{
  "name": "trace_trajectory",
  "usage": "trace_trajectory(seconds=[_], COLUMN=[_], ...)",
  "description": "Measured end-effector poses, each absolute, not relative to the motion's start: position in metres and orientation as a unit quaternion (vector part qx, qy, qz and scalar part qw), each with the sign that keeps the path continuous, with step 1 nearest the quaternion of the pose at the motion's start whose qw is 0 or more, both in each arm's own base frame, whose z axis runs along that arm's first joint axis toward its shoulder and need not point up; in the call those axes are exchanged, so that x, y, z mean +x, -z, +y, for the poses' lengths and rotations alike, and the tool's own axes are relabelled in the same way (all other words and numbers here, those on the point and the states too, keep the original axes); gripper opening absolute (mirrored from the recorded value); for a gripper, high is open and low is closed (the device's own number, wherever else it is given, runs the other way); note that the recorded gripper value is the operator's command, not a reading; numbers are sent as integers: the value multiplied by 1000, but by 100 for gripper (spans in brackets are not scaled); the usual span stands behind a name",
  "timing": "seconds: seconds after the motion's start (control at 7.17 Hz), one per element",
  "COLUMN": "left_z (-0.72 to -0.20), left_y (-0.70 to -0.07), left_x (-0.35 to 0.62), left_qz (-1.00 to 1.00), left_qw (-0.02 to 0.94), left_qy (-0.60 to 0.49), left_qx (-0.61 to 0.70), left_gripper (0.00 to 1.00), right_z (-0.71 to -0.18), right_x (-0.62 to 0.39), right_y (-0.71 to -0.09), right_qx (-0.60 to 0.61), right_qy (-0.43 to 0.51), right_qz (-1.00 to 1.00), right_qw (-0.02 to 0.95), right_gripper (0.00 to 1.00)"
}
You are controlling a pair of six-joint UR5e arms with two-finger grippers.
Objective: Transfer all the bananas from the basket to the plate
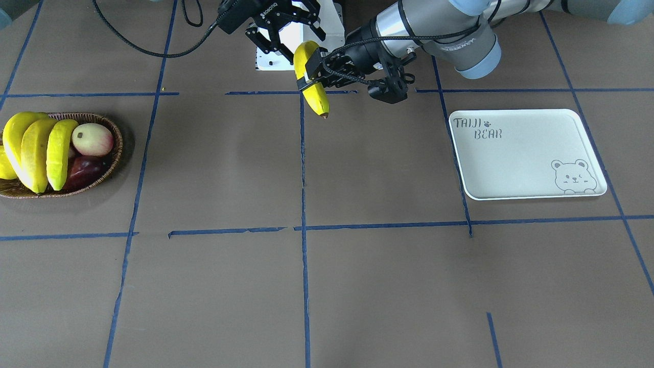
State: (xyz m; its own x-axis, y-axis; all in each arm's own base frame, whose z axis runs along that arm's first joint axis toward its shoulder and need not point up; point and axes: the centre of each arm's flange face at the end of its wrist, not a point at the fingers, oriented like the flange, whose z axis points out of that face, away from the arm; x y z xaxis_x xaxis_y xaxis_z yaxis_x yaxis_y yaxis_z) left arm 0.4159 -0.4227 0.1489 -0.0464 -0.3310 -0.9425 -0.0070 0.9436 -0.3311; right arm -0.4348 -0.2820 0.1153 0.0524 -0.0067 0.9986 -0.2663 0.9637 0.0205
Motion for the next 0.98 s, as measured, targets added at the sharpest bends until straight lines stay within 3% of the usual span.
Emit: trace_trajectory(seconds=[0.42,0.7,0.98], left_z=[-477,-493,-476], left_y=[-227,-340,-467], left_x=[378,323,243], left_qz=[655,586,513], left_qw=[730,794,847], left_qy=[174,161,139], left_qx=[-84,-27,8], left_gripper=[0,0,0], right_z=[-297,-317,-351], right_x=[-409,-386,-357], right_y=[-115,-125,-148], right_qx=[107,103,76], right_qy=[-106,-131,-129], right_qz=[-663,-599,-529], right_qw=[733,783,835], right_gripper=[100,100,100])
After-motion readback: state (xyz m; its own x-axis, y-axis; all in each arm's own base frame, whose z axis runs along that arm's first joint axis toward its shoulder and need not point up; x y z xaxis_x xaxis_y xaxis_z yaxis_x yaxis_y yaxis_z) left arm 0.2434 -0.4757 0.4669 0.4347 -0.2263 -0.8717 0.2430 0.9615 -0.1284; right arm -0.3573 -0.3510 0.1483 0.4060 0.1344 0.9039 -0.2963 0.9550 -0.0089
